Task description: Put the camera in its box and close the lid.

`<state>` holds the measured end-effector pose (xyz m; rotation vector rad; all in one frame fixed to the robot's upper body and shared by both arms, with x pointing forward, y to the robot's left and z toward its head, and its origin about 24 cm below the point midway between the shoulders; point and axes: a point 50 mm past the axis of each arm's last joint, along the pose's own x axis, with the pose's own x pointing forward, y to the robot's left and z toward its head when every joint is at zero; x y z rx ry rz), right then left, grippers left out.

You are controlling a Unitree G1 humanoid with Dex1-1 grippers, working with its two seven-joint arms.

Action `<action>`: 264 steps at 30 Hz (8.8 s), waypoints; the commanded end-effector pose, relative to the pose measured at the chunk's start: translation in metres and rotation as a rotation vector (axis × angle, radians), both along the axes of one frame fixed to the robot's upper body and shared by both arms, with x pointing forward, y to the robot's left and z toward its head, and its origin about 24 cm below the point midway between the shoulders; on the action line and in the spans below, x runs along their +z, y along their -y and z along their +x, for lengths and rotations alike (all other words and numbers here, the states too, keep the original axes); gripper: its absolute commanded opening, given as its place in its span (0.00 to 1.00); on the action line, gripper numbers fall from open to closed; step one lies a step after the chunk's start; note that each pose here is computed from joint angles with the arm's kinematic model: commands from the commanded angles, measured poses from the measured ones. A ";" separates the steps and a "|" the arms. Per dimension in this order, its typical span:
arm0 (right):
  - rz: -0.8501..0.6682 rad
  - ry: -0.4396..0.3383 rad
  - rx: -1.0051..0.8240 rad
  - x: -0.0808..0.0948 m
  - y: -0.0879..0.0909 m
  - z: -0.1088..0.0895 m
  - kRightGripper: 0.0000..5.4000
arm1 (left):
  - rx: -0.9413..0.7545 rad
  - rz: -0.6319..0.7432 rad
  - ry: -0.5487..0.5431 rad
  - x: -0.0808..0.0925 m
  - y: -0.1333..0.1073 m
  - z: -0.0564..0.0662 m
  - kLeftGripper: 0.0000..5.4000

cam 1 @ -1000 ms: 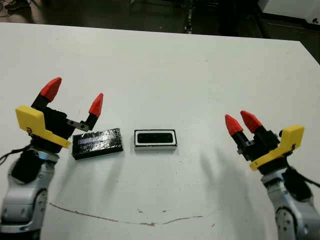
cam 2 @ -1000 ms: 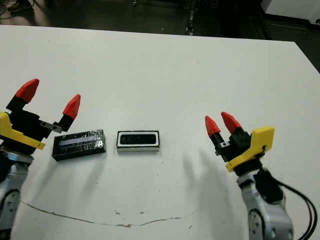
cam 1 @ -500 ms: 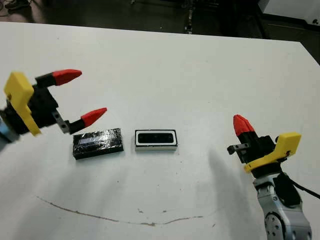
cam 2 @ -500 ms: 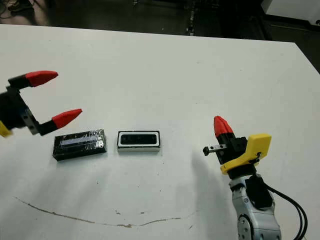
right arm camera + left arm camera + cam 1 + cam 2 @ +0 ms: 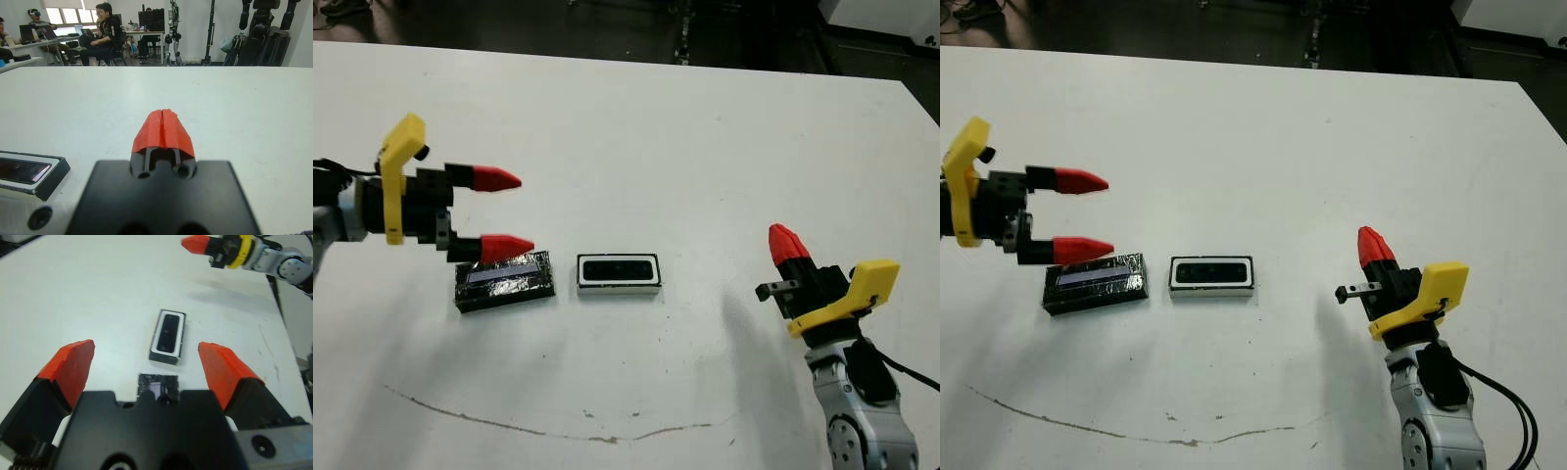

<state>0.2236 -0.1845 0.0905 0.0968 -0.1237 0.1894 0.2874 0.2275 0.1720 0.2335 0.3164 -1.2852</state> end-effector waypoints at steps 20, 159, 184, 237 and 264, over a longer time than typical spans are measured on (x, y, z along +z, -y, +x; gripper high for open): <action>0.016 -0.021 -0.002 -0.002 0.004 0.000 0.00 | -0.065 0.226 0.113 -0.028 0.002 -0.009 1.00; 0.028 -0.062 0.008 -0.005 0.001 -0.002 0.00 | -0.231 -0.082 -0.126 -0.087 0.080 0.028 0.58; 0.022 -0.068 0.011 -0.006 0.000 -0.002 0.00 | -0.023 -0.226 -0.029 -0.065 0.068 0.032 0.58; 0.028 -0.073 0.019 -0.007 0.000 -0.003 0.00 | -0.109 -0.037 -0.280 -0.114 0.079 0.006 0.58; 0.022 -0.067 0.015 -0.006 0.000 -0.003 0.00 | 0.008 -0.082 -0.126 -0.130 0.129 -0.011 0.58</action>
